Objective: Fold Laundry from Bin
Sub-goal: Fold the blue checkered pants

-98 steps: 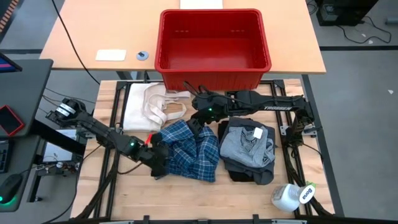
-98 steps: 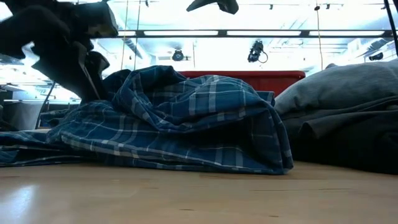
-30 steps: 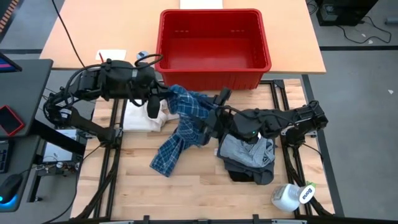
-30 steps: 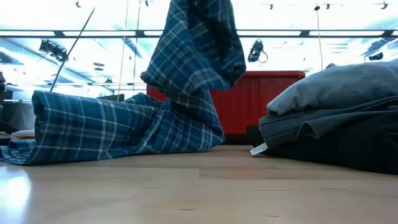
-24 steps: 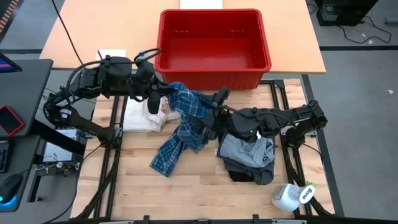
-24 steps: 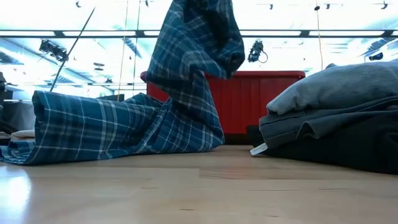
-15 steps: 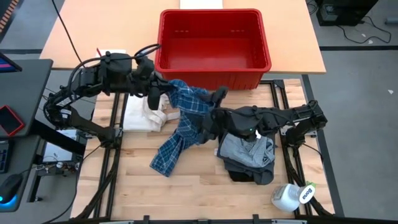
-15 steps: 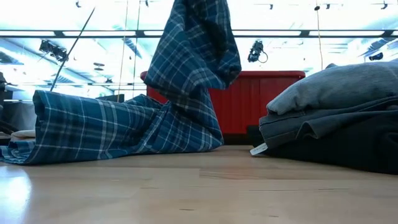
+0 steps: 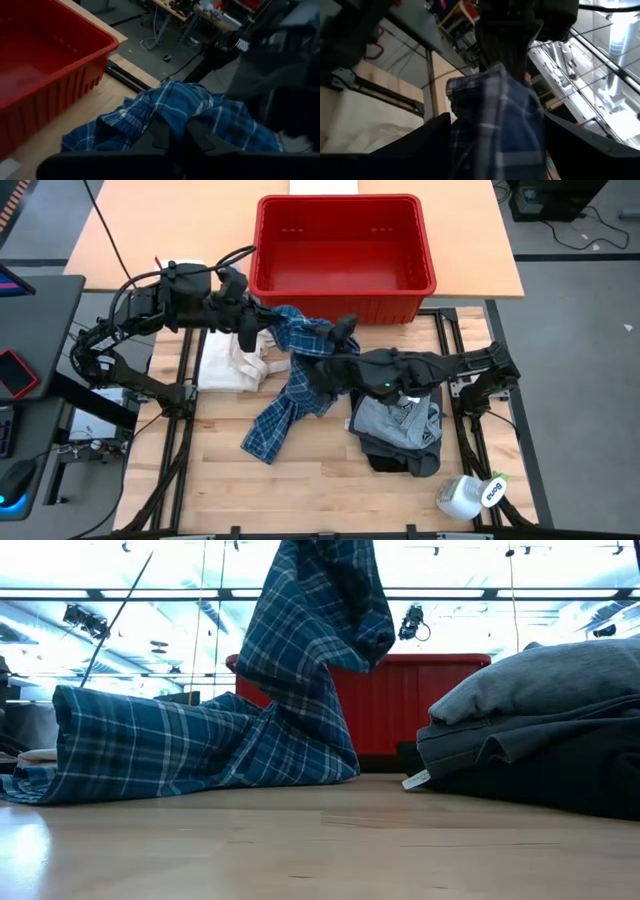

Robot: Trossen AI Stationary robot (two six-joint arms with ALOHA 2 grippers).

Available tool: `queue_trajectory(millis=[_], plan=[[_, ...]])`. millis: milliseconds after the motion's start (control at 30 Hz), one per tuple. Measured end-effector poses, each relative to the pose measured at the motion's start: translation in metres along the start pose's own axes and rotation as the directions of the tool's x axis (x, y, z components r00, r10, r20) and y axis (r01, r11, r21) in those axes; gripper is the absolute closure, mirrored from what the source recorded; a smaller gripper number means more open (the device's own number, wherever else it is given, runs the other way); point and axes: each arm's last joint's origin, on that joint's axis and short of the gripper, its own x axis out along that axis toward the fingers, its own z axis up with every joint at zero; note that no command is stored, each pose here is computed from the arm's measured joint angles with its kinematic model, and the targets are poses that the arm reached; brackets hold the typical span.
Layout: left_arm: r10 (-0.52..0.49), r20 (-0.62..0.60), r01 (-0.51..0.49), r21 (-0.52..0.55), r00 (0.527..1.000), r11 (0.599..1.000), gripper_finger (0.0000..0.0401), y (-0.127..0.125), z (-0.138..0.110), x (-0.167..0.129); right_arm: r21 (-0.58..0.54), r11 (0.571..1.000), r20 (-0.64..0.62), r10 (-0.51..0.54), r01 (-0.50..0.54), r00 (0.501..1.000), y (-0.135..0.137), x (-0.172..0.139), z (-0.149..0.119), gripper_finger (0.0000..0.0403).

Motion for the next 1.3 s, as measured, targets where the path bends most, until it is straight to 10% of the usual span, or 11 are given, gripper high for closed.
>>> queue_trajectory(millis=[233,667,1133,1300], plan=[[-0.068,-0.034,0.064,-0.099,0.997,0.993,0.0369,-0.002,-0.001,0.000,0.018,0.997,-0.075,-0.068,0.070,0.995,0.003,0.011,-0.004,0.0124],[-0.107,-0.031,0.106,-0.025,0.994,0.994,0.0354,-0.005,0.000,0.000,0.124,0.986,-0.099,-0.097,0.109,0.990,0.003,0.010,-0.004,0.0386],[-0.234,0.196,0.180,0.260,0.952,0.949,0.0230,-0.016,0.022,-0.016,0.390,0.921,0.003,-0.027,0.023,1.000,0.001,-0.009,0.006,0.0391],[-0.277,0.239,0.190,0.331,0.931,0.924,0.0197,-0.018,0.025,-0.038,0.550,0.835,0.043,-0.044,0.013,0.998,-0.024,-0.024,0.006,0.0391]])
